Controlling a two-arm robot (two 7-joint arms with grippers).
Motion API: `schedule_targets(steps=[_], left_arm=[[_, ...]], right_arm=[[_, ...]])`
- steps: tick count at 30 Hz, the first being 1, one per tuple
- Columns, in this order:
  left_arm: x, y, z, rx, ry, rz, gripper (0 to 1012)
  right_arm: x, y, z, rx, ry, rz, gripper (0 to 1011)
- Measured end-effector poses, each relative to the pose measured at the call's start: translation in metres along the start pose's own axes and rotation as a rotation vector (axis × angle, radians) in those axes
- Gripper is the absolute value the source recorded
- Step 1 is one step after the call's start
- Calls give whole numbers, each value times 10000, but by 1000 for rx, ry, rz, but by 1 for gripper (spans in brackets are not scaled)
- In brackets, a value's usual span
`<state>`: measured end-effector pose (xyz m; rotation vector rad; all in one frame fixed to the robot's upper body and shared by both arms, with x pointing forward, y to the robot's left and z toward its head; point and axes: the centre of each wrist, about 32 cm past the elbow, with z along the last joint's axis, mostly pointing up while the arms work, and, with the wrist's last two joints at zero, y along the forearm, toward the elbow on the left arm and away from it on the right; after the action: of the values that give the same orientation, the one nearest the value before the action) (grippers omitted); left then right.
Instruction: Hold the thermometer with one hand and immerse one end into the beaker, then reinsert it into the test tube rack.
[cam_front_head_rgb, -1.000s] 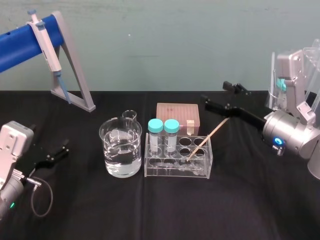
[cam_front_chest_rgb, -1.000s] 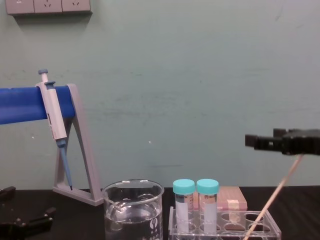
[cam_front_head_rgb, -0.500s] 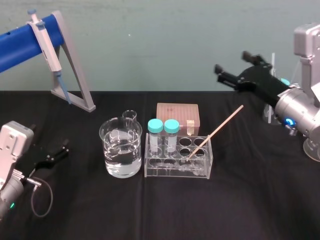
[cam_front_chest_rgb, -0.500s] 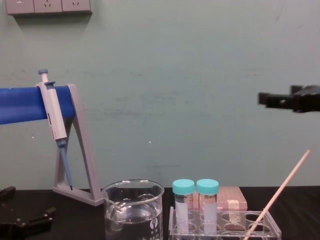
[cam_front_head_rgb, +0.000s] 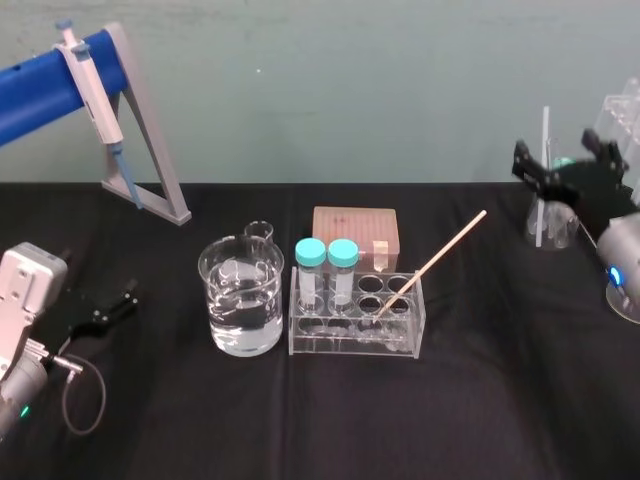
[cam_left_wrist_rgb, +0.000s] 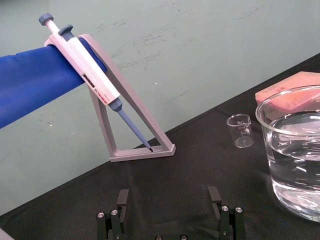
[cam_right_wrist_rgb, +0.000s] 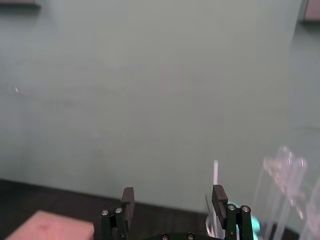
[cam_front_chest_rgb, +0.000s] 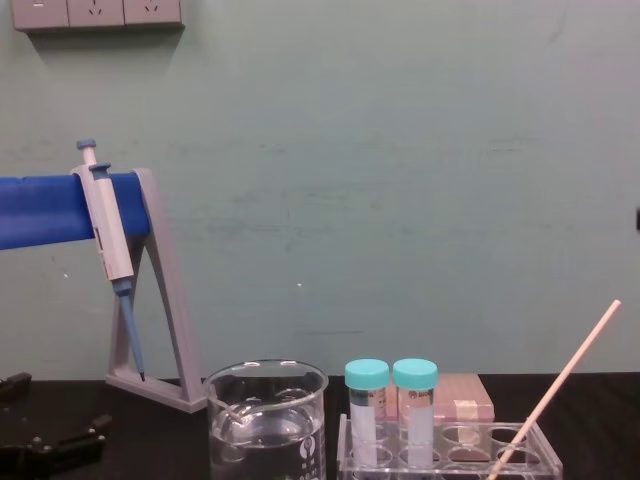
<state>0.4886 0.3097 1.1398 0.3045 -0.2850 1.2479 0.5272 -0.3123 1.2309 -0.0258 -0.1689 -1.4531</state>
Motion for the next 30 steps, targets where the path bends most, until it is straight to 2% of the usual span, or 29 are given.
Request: schedule_targets(steps=[3, 6, 7, 8, 10, 15, 16, 20, 25, 30], left_arm=[[0, 0, 0, 0, 0, 0, 1004], [0, 0, 0, 0, 0, 0, 1004], [0, 0, 0, 0, 0, 0, 1004], [0, 0, 0, 0, 0, 0, 1004], [0, 0, 0, 0, 0, 0, 1004], [0, 0, 0, 0, 0, 0, 1004], [0, 0, 0, 0, 0, 0, 1004], [0, 0, 0, 0, 0, 0, 1004], [0, 0, 0, 0, 0, 0, 1004], [0, 0, 0, 0, 0, 0, 1004]], right_arm=[[-5, -28, -95, -30, 10, -5, 1003], [-32, -67, -279, -87, 29, 0, 1003], [-32, -67, -279, -87, 29, 0, 1003], [-48, -82, -352, -111, 34, 7, 1003], [-66, -91, -408, -129, 38, 14, 1003], [-165, -103, -640, -198, 55, 54, 1003], [-165, -103, -640, -198, 55, 54, 1003], [-231, -99, -789, -228, 75, 79, 1002], [-275, -97, -875, -245, 85, 94, 1003], [-280, -85, -878, -243, 84, 102, 1003]])
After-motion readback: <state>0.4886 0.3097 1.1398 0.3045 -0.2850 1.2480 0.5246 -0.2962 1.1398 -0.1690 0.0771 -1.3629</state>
